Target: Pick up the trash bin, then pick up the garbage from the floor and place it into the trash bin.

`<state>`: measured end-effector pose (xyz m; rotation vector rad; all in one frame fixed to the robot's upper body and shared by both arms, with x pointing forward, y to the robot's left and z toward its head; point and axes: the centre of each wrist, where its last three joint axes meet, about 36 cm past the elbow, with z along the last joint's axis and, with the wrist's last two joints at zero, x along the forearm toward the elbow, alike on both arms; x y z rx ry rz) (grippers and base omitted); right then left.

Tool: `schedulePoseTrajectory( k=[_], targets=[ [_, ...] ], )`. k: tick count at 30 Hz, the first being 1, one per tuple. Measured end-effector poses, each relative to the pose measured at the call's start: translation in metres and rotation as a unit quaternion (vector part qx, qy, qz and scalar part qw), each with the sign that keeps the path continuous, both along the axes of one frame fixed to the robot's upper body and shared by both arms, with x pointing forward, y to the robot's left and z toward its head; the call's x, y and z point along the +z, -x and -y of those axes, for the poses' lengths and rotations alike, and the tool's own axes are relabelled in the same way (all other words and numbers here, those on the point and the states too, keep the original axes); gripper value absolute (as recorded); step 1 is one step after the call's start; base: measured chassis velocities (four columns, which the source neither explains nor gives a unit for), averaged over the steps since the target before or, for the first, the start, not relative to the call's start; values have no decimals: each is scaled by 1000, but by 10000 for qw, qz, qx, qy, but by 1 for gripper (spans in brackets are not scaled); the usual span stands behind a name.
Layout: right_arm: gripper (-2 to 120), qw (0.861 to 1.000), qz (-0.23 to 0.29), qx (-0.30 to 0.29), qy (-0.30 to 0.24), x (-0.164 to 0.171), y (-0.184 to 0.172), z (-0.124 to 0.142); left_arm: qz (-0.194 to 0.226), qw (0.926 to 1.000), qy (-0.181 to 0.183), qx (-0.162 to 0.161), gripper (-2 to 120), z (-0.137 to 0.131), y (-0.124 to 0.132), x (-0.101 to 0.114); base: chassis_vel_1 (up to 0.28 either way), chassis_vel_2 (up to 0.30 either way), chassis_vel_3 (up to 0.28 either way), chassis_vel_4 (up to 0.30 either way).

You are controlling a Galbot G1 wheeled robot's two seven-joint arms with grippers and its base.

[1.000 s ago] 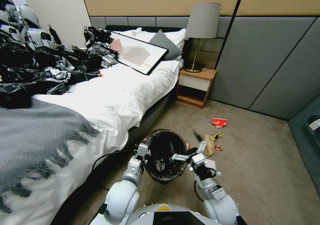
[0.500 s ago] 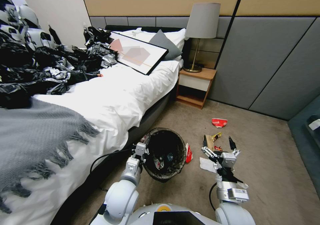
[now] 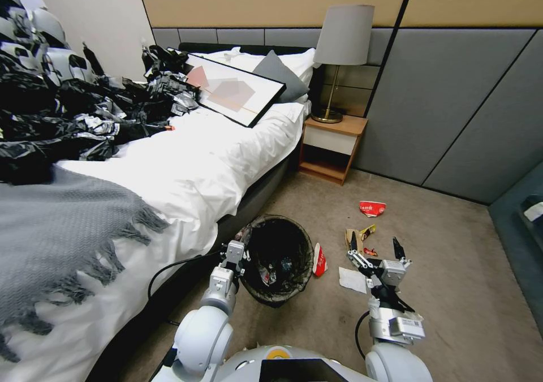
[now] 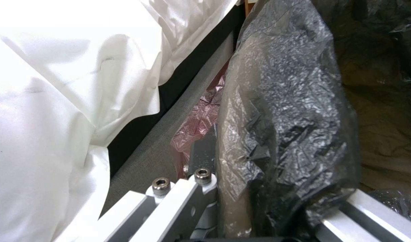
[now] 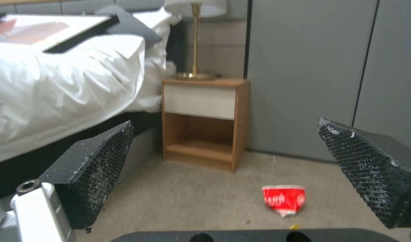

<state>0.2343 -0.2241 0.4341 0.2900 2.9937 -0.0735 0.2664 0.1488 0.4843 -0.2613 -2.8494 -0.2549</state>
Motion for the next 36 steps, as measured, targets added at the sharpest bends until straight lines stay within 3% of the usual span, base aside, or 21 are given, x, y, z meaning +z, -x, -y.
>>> schedulePoseTrajectory(
  k=[6, 9, 17, 36],
  targets=[
    [100, 9985, -545, 11, -93, -18, -28, 13, 1, 10000, -21, -1, 1, 0, 1, 0, 0, 0, 0, 0],
    [100, 9925, -1214, -40, -95, -54, -56, 31, 4, 10000, -29, -8, 1, 0, 2, 1, 0, 0, 0, 0],
    [100, 9781, -2060, -161, -241, -112, -81, 54, 0, 10000, -52, -14, 1, -1, 2, 1, 0, 0, 0, 0],
    [100, 9547, -2922, -544, -119, -194, -106, 91, -32, 10000, -93, -11, 1, -2, 3, 1, 0, 0, 0, 0]
  ],
)
